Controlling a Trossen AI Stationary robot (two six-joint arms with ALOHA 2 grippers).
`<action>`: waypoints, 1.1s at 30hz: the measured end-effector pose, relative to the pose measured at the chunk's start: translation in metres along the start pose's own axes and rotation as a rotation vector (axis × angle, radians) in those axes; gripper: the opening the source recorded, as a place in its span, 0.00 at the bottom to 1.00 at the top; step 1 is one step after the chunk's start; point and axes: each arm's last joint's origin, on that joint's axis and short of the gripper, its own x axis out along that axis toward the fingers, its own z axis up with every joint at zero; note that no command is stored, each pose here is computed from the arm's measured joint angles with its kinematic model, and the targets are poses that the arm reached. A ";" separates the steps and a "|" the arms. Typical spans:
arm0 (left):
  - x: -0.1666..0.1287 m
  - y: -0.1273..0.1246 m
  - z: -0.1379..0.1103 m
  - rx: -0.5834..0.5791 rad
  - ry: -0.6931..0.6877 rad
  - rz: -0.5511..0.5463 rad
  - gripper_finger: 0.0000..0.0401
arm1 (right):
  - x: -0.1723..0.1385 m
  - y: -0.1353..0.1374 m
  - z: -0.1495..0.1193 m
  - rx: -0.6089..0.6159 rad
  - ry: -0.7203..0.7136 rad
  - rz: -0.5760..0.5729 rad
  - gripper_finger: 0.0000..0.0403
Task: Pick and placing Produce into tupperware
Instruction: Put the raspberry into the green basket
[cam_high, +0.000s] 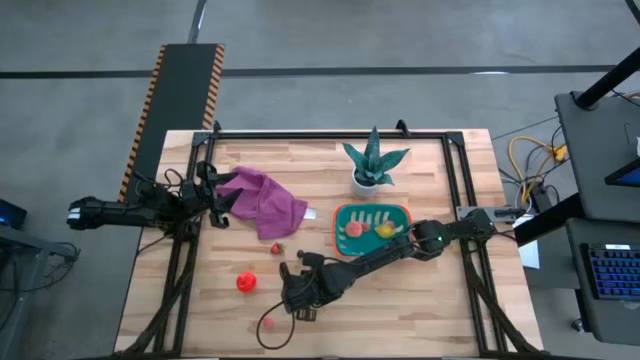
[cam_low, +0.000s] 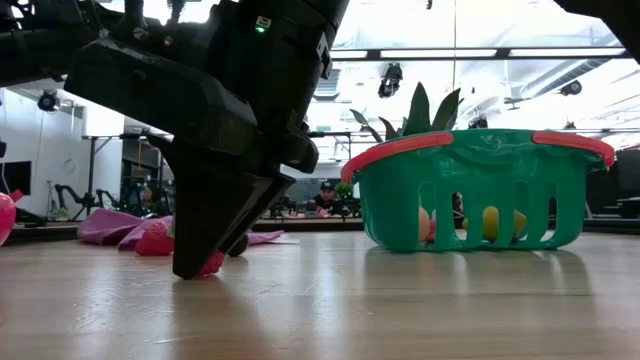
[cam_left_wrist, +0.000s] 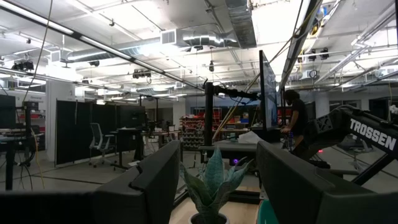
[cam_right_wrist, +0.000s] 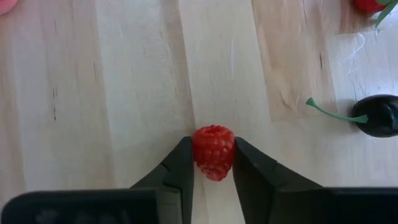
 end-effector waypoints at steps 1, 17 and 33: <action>0.000 0.000 0.000 0.000 0.000 0.000 0.50 | 0.000 0.000 0.000 -0.005 0.001 0.001 0.19; 0.000 0.000 0.000 0.000 -0.001 0.000 0.50 | -0.027 -0.007 0.007 -0.058 0.015 0.011 0.18; 0.000 0.000 0.000 0.000 0.000 0.000 0.50 | -0.138 -0.056 0.020 -0.237 -0.007 -0.331 0.18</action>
